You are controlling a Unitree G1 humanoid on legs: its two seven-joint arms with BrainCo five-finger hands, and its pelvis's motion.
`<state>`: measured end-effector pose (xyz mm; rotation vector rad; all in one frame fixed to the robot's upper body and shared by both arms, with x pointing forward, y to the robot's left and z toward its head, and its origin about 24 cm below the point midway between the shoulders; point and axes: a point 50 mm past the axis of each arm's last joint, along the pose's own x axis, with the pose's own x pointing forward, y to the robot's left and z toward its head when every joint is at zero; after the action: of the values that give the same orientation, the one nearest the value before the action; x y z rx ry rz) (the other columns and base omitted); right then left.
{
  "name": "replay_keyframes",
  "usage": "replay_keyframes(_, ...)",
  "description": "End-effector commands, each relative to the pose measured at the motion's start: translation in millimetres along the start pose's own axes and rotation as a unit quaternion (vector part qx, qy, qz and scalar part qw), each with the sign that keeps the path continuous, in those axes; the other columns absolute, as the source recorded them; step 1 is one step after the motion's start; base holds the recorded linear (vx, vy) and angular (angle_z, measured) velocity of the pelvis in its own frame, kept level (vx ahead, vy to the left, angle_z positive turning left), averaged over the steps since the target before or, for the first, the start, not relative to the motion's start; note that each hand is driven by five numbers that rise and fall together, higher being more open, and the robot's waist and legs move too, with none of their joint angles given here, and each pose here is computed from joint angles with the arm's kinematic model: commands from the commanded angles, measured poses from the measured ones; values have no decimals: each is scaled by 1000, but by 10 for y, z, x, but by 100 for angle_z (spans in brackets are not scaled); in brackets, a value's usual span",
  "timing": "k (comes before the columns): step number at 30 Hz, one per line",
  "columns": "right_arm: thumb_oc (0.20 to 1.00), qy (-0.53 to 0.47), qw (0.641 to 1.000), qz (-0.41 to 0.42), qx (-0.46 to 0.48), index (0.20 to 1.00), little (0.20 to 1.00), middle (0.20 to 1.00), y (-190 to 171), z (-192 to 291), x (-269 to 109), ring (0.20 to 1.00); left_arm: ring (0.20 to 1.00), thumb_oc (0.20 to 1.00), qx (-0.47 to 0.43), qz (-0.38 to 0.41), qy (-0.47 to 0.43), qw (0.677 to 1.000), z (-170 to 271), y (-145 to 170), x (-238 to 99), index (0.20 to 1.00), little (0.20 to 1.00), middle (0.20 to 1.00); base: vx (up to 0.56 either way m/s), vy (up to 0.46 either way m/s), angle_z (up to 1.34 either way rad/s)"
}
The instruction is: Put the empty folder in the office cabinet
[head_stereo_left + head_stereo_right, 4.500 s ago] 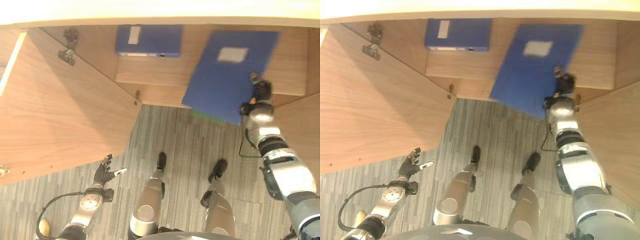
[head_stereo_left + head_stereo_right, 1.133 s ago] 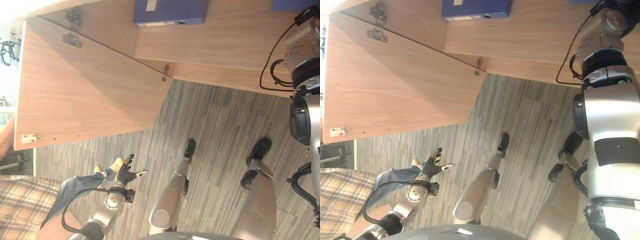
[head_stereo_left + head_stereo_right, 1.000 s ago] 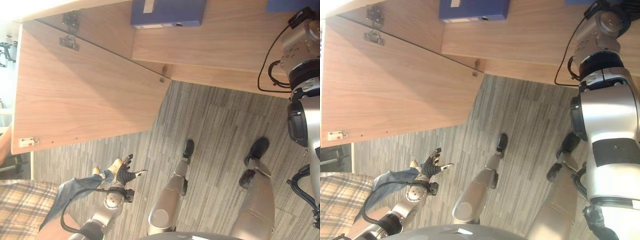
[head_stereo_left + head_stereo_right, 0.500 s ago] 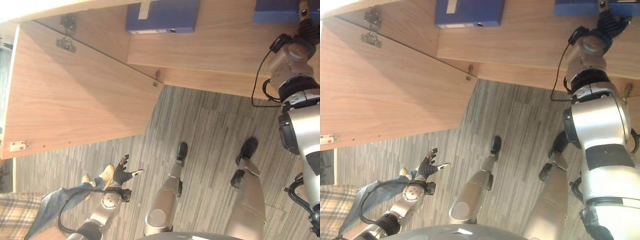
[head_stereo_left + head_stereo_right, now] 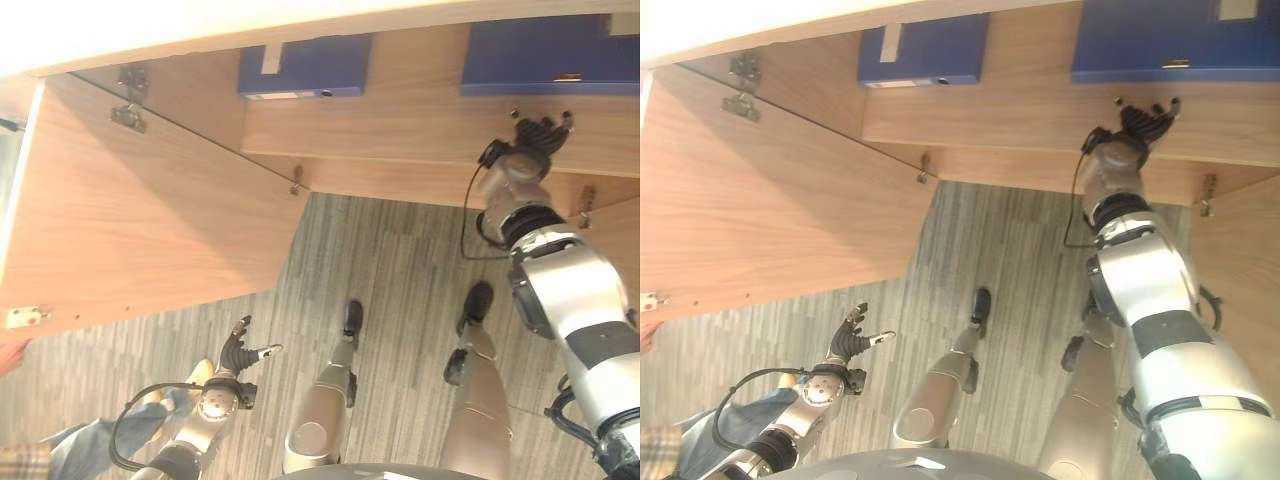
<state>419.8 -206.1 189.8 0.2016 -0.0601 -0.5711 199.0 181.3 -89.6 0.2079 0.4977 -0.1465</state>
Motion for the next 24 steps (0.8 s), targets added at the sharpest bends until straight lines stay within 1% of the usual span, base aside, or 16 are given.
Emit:
replay_keyframes(1, 1000, 17, 999, 18, -37, 1000, 1000, 1000, 62, -272, -104, 1000, 1000, 1000, 52, 44, -20, 997, 147, 354, 59, 1000, 1000, 1000, -32, 21, -7)
replay_keyframes(2, 1000, 17, 999, 18, -37, 1000, 1000, 1000, 65, -280, -109, 1000, 1000, 1000, 52, 44, -19, 997, 142, 355, 56, 1000, 1000, 1000, -57, 10, -11)
replay_keyframes(4, 1000, 10, 992, 73, -104, 1000, 1000, 1000, 154, -602, -291, 1000, 1000, 1000, 49, 60, -20, 997, 152, 412, 60, 1000, 1000, 1000, -72, -4, -9)
replay_keyframes(5, 1000, 10, 992, 73, -104, 1000, 1000, 1000, 154, -602, -291, 1000, 1000, 1000, 49, 60, -20, 997, 152, 412, 60, 1000, 1000, 1000, -65, 16, -6)
replay_keyframes(6, 1000, -12, 978, 127, -166, 1000, 1000, 1000, 175, -853, -473, 1000, 1000, 1000, 39, 72, -21, 996, 155, 452, 57, 1000, 1000, 1000, -40, 23, -11)
replay_keyframes(7, 1000, -12, 978, 127, -167, 1000, 1000, 1000, 173, -865, -481, 1000, 1000, 1000, 39, 72, -20, 996, 146, 451, 52, 1000, 1000, 1000, -94, 56, -10)
replay_keyframes(8, 1000, -32, 959, 191, -205, 1000, 1000, 1000, 139, -1080, -683, 1000, 1000, 1000, 33, 87, -20, 995, 129, 508, 30, 1000, 1000, 1000, -81, 63, -13)
replay_keyframes(11, 1000, -25, 929, 267, -254, 1000, 1000, 1000, -131, -1481, -1012, 1000, 1000, 1000, 39, 86, -9, 996, 35, 522, -27, 1000, 1000, 1000, -78, 82, -9)
replay_keyframes(12, 1000, -14, 920, 286, -268, 1000, 1000, 1000, -261, -1605, -1107, 1000, 1000, 1000, 44, 83, -2, 996, 2, 536, -43, 1000, 1000, 1000, -103, 138, -11)
replay_keyframes(13, 1000, 8, 909, 308, -280, 1000, 1000, 1000, -536, -1767, -1239, 1000, 1000, 1000, 52, 88, 17, 995, -91, 603, -85, 1000, 1000, 1000, -98, 145, -4)
replay_keyframes(14, 1000, 29, 901, 320, -291, 1000, 1000, 1000, -643, -1863, -1312, 1000, 1000, 1000, 56, 88, 27, 994, -129, 621, -97, 1000, 1000, 1000, -76, 115, 4)
replay_keyframes(17, 1000, 36, 886, 337, -316, 1000, 1000, 1000, -724, -1922, -1366, 1000, 1000, 1000, 61, 87, 37, 994, -171, 637, -115, 1000, 1000, 1000, -49, 70, -3)
replay_keyframes(18, 1000, 37, 849, 379, -367, 1000, 1000, 1000, -902, -1974, -1439, 1000, 1000, 1000, 70, 87, 56, 992, -251, 698, -172, 1000, 1000, 1000, -40, 60, -7)
replay_keyframes(19, 1000, 37, 849, 379, -367, 1000, 1000, 1000, -900, -1973, -1440, 1000, 1000, 1000, 70, 87, 56, 992, -251, 700, -173, 1000, 1000, 1000, -75, 200, 2)
replay_keyframes(20, 1000, 90, 842, 359, -393, 1000, 1000, 1000, -1295, -2132, -1532, 1000, 1000, 1000, 56, 95, 78, 991, -351, 760, -232, 1000, 1000, 1000, -46, 144, 21)
replay_keyframes(24, 1000, 91, 842, 358, -393, 1000, 1000, 1000, -1299, -2133, -1534, 1000, 1000, 1000, 57, 94, 78, 991, -353, 759, -233, 1000, 1000, 1000, -9, 36, 6)
